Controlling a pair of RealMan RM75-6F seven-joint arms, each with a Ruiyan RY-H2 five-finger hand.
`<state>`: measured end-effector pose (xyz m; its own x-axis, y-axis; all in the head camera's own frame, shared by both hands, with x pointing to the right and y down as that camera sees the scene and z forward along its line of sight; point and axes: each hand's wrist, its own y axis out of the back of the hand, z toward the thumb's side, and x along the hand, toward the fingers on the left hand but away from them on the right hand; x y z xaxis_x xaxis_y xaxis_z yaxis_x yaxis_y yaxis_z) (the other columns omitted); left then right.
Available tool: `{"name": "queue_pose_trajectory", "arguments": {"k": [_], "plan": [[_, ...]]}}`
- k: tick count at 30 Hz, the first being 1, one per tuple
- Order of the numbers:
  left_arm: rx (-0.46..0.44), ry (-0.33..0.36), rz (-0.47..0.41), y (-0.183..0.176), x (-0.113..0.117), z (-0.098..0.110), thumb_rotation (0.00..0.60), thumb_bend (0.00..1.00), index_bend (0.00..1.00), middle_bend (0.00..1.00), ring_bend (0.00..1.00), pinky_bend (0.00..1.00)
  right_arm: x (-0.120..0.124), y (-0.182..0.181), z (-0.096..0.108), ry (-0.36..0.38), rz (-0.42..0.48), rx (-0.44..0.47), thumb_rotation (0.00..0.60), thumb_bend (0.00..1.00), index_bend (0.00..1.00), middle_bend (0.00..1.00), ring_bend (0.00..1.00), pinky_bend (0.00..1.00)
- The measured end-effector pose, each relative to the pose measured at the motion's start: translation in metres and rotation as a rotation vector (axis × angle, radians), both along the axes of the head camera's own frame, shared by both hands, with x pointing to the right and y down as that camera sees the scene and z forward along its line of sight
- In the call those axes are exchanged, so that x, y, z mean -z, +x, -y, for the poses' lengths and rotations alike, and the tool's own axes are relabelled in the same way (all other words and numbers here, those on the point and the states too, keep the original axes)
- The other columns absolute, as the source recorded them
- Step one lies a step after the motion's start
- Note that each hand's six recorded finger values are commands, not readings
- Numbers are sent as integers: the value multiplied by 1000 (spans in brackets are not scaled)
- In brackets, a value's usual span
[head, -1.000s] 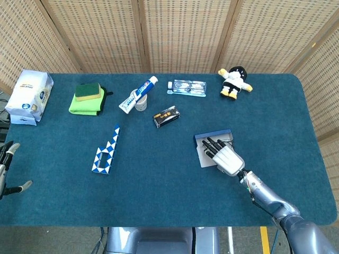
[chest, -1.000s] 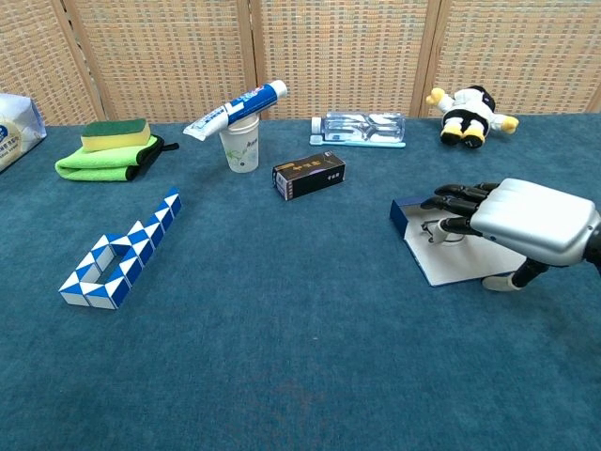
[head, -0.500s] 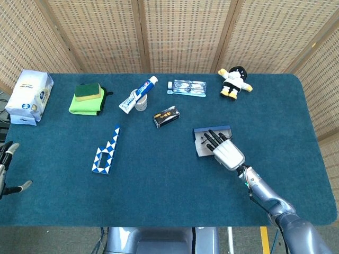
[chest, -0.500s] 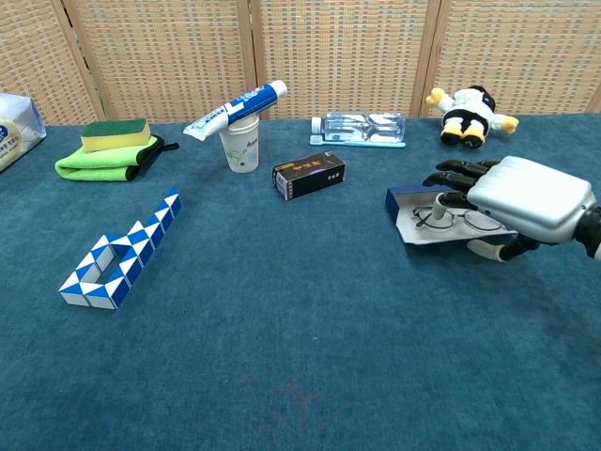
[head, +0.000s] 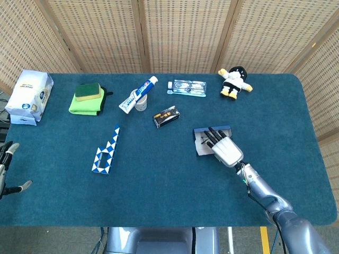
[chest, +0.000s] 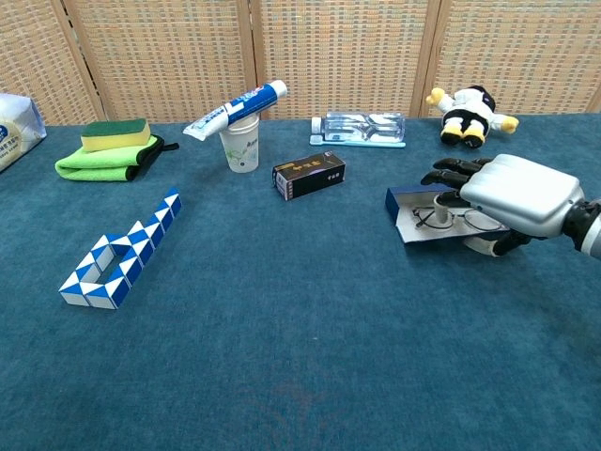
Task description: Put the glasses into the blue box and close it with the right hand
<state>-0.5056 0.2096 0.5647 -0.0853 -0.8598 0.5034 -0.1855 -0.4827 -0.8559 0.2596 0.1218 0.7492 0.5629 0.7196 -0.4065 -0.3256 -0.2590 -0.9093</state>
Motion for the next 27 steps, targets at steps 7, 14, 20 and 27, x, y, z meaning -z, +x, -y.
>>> {"name": "queue_pose_trajectory", "arguments": {"k": [7,14,20,27], "plan": [[3,2,-3,-1,1,0,600,0,0,0,0,0,-1,5,6,6,-18,-27,600,638,606,159,56,250],[0,-1,-5,0,1,0,600,0,0,0,0,0,0,12,9,12,-31,-25,600,646,633,170,57,250],[0,-1,-6,0,1,0,600,0,0,0,0,0,12,11,6,49,-8,24,600,646,637,181,57,250],[0,-1,-6,0,1,0,600,0,0,0,0,0,40,14,-3,118,32,115,600,646,640,187,57,250]]}}
